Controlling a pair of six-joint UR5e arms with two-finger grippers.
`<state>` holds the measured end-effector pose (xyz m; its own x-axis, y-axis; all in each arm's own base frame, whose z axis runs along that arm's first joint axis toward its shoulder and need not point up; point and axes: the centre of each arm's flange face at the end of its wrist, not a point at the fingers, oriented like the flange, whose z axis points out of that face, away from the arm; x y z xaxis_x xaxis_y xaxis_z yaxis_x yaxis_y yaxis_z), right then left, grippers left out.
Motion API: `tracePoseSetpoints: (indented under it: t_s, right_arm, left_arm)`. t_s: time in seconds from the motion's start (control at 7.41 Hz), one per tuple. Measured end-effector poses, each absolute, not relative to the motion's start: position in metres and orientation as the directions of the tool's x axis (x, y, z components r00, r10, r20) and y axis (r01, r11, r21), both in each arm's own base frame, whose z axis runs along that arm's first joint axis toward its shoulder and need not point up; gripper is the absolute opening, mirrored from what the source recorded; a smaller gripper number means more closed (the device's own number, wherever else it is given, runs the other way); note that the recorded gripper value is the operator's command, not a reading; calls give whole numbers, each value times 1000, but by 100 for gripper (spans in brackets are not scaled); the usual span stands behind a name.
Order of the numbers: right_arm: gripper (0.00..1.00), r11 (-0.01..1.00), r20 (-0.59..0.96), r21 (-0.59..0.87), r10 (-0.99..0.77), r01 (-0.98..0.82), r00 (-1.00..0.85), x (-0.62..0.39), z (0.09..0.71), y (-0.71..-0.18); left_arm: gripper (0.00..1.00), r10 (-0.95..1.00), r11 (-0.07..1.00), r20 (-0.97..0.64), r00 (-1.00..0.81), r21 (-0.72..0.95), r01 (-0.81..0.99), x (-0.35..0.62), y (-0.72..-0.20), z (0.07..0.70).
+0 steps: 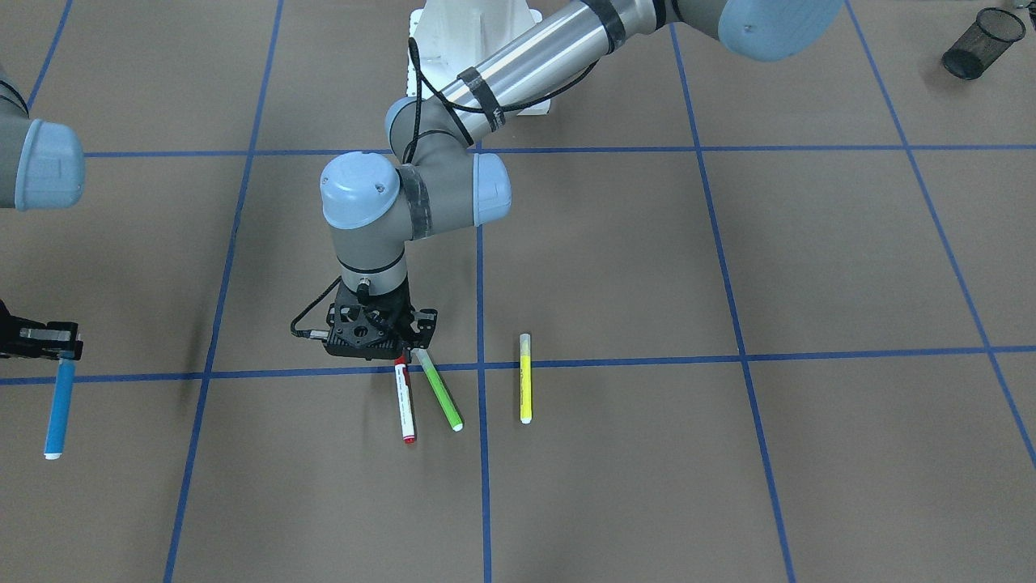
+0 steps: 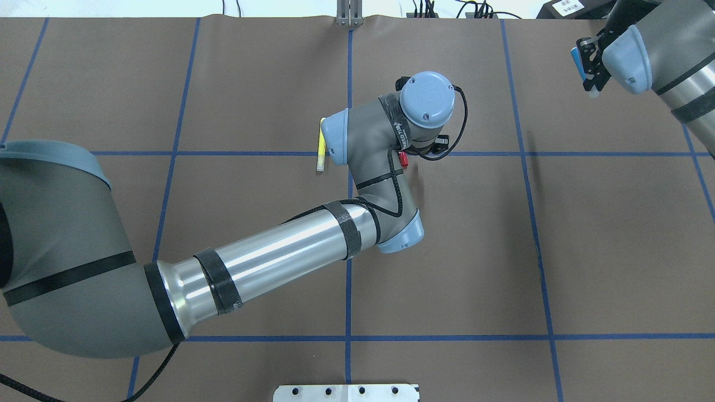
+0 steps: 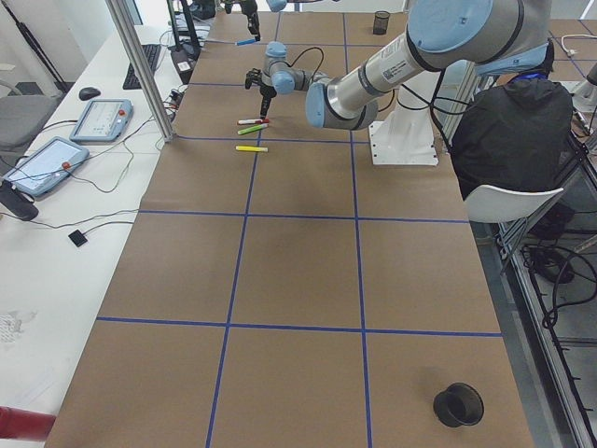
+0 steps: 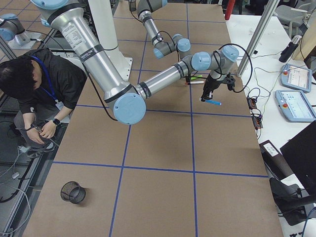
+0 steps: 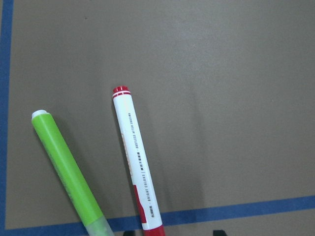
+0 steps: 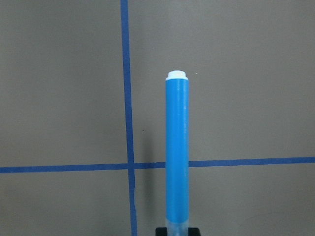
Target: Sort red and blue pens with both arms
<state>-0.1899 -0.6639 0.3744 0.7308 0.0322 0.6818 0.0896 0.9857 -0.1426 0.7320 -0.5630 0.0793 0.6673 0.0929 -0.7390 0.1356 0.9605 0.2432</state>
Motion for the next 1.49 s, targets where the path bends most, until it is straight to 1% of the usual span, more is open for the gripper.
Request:
tracePoseSetpoints:
  t_s: [0.68, 0.81, 0.95, 1.08, 1.35, 1.49]
  right_arm:
    - [0, 986, 682, -142, 31, 90, 730, -191, 373, -664]
    - [0, 986, 682, -142, 31, 91, 730, -191, 374, -663]
    - [0, 986, 682, -143, 31, 91, 731, -192, 374, -663]
    - [0, 986, 682, -143, 31, 92, 731, -192, 374, -663]
    - [0, 985, 682, -143, 31, 93, 731, -192, 374, -663]
    - [0, 985, 683, -143, 30, 93, 730, -193, 374, -663]
  left_arm:
    - [60, 80, 962, -743, 664, 233, 145, 737, -565, 94]
    - [56, 80, 962, -743, 665, 232, 144, 738, -565, 96]
    - [49, 79, 962, -742, 665, 231, 143, 739, -564, 97]
    - [41, 79, 963, -742, 666, 230, 143, 739, -564, 98]
    - [38, 78, 963, -742, 666, 229, 143, 739, -564, 99]
    - [38, 78, 963, -741, 667, 229, 142, 740, -563, 100]
